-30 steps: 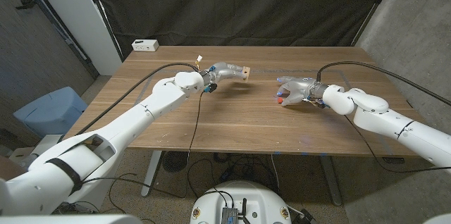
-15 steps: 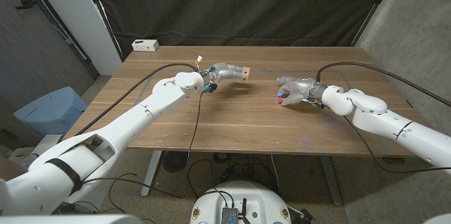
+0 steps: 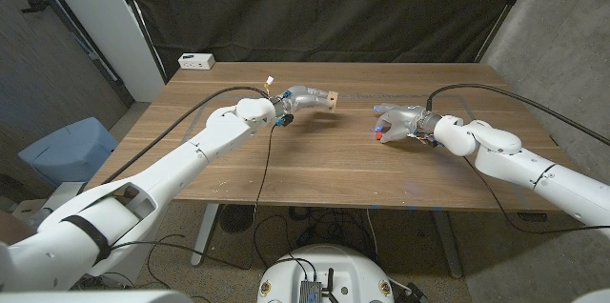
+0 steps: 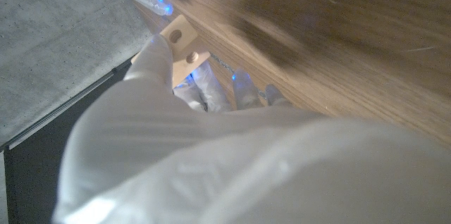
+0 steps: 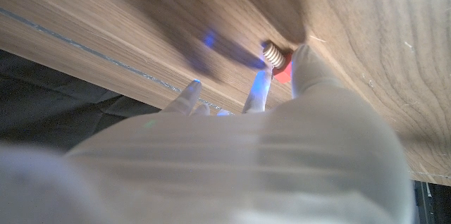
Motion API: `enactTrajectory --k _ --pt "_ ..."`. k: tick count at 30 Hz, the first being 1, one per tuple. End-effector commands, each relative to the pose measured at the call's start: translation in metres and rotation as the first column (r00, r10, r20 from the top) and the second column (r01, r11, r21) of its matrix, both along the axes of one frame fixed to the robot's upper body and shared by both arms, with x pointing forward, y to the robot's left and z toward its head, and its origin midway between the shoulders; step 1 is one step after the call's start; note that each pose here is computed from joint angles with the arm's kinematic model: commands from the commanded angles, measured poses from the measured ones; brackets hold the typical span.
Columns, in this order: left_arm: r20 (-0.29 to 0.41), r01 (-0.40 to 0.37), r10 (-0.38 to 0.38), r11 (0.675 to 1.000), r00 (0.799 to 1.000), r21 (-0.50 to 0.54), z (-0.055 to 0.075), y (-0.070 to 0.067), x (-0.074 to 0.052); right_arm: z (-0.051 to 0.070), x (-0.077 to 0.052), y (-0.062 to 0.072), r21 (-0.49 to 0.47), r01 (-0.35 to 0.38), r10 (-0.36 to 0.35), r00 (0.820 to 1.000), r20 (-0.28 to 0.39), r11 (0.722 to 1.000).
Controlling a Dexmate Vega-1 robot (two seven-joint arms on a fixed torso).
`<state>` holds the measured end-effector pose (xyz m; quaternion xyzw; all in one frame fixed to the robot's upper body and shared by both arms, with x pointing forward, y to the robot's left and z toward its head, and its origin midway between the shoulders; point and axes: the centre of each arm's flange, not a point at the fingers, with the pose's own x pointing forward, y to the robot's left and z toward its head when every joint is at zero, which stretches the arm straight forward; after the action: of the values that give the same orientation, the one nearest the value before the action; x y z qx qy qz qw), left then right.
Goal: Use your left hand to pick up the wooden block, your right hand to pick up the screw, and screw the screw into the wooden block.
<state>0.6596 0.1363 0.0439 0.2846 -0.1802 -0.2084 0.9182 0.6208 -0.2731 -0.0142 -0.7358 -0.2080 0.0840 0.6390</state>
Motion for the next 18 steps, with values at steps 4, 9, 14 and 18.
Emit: enactTrajectory --k 4,9,14,18 --pt "-0.007 -0.002 0.002 1.0 1.0 -0.002 -0.0012 0.0009 0.0014 -0.0003 0.0031 0.0018 0.004 -0.004 0.004 1.0 0.004 1.0" --pt "-0.009 -0.002 0.002 1.0 1.0 0.0 -0.0009 0.0007 0.0024 -0.0005 0.0034 0.0027 0.003 -0.009 0.009 1.0 0.004 1.0" --pt "-0.009 -0.002 0.002 1.0 1.0 0.001 -0.0006 0.0004 0.003 -0.001 0.0036 0.0032 0.004 -0.01 0.01 1.0 0.004 1.0" --pt "-0.009 0.001 -0.001 1.0 1.0 0.002 -0.0004 -0.0004 0.0033 -0.0011 0.0033 0.0031 0.006 -0.011 0.011 1.0 0.003 1.0"
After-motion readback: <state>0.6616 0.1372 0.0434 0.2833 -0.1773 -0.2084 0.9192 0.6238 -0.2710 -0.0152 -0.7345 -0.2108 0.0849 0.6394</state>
